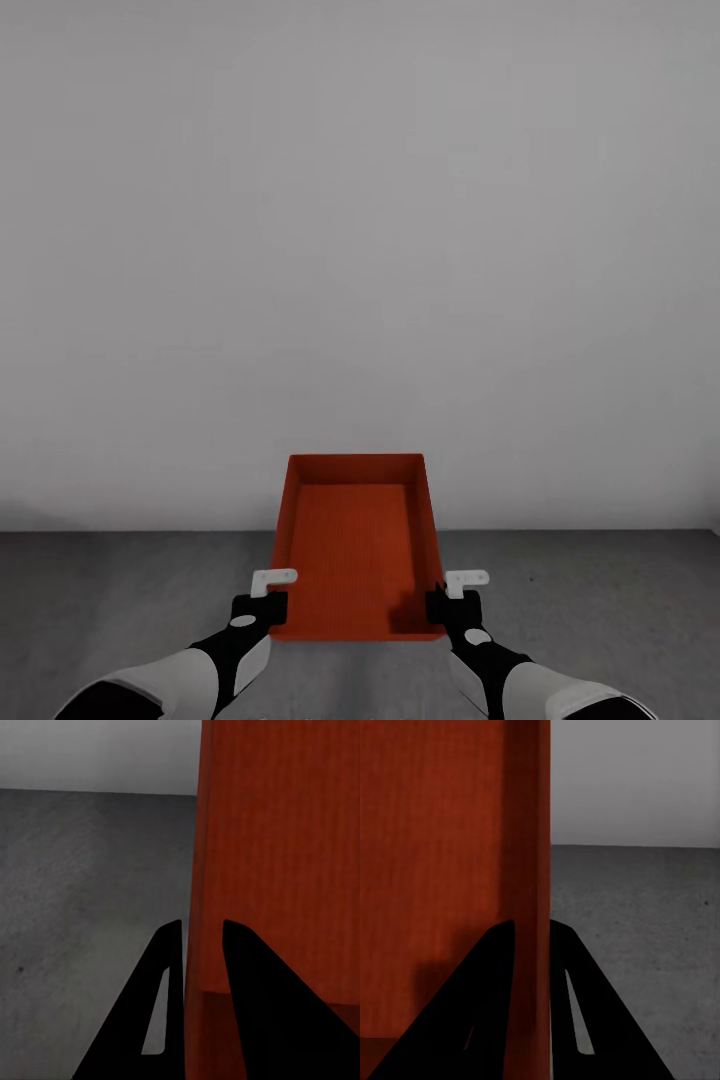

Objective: Move the two storage containers from the living room to the garage. In the garage, place one container on the floor and stack the other container on top of it (either order is fine).

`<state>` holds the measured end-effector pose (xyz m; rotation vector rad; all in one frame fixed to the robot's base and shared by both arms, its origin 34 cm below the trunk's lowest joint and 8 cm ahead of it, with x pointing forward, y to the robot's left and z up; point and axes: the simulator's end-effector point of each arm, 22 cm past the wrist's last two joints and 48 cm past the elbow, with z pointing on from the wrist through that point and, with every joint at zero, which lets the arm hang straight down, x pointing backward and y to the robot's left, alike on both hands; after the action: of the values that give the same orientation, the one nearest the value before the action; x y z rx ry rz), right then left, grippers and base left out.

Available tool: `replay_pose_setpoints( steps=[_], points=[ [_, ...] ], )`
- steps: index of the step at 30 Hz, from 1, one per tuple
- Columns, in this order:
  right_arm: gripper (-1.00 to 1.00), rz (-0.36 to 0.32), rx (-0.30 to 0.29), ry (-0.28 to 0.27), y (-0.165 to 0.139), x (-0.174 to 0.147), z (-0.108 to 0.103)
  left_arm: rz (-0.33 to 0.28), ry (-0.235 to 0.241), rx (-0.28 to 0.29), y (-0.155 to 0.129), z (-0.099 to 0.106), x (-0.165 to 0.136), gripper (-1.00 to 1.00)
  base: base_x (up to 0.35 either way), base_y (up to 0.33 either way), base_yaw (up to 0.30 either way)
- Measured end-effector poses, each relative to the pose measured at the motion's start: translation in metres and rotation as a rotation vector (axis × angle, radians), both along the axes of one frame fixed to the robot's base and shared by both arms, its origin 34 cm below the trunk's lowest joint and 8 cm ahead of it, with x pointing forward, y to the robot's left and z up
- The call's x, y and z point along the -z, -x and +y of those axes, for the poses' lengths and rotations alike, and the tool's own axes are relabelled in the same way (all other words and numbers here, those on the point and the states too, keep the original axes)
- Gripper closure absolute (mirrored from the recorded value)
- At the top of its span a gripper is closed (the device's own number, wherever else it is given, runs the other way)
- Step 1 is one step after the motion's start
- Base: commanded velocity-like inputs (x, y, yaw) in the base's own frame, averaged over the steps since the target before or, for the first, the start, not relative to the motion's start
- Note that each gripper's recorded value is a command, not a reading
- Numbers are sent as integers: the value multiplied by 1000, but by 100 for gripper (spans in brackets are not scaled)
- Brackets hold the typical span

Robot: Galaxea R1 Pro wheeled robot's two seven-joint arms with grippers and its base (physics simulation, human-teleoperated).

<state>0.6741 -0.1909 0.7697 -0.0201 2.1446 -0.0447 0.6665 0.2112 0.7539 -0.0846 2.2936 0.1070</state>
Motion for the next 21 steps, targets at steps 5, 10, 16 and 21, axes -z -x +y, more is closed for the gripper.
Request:
replay_pose_setpoints(
  steps=[5, 10, 16, 21],
  points=[
    [100, 8, 0, 0, 1, 4, 0, 8, 0, 0, 2, 0, 4, 100, 0, 0, 0],
    [100, 16, 0, 1, 3, 9, 0, 16, -1, 0, 3, 0, 8, 100, 0, 0, 0],
    [100, 27, -3, 3, 4, 14, -2, 26, -6, 0, 5, -2, 13, 100, 0, 0, 0],
    [100, 35, -2, 3, 6, 18, -2, 34, -7, 0, 6, -2, 17, 100, 0, 0, 0]
  ],
)
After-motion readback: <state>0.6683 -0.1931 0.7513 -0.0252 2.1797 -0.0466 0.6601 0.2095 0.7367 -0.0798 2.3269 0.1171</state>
